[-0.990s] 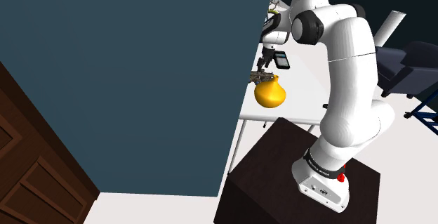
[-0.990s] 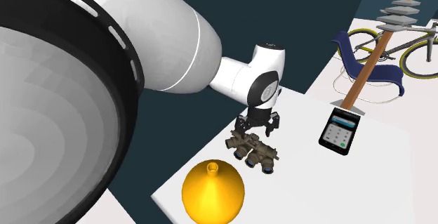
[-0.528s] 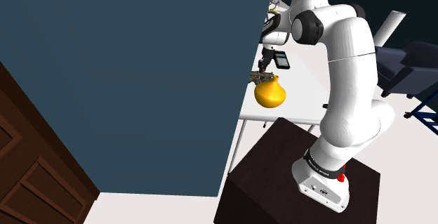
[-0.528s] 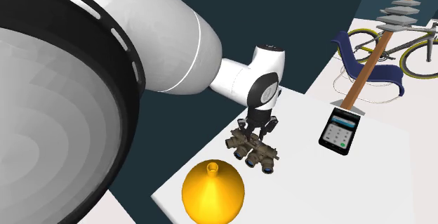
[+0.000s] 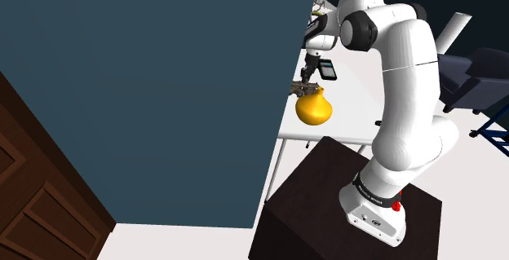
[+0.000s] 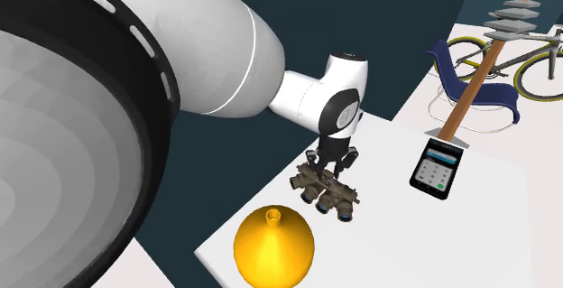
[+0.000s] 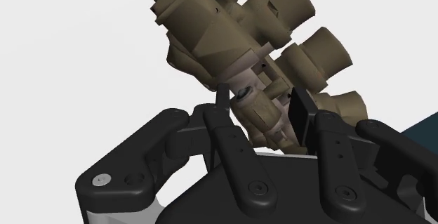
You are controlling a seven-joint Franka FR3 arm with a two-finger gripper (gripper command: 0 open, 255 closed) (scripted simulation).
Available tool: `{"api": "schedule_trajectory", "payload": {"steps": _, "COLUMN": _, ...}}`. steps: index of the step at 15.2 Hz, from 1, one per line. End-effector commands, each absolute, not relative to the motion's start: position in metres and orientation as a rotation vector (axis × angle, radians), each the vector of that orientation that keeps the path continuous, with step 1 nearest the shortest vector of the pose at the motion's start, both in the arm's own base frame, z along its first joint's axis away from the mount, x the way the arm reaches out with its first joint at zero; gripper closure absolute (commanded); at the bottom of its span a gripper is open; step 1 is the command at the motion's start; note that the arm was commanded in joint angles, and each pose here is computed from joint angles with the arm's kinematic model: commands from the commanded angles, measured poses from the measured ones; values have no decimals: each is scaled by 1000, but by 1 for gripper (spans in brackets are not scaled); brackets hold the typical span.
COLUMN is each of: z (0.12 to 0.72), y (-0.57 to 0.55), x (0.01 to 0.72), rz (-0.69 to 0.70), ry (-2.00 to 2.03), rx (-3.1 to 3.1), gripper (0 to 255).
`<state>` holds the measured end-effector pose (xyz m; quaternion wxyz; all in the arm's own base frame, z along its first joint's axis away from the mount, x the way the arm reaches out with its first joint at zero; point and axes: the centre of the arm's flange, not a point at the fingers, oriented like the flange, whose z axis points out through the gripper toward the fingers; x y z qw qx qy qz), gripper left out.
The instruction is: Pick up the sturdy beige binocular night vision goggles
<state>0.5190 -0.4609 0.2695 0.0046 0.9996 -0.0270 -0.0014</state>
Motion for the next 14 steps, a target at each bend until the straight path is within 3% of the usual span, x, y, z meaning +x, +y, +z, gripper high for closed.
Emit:
{"api": "schedule_trajectory", "payload": {"steps": 1, "z": 280, "y": -461, "x": 520, "rz": -3, "ry": -84, "rx": 3130, "gripper": 255}}
{"api": "schedule_trajectory", "payload": {"steps": 14, "z": 339, "y": -461, "x": 520, "rz": -3, "ry": -84, "rx": 3130, "gripper": 255}}
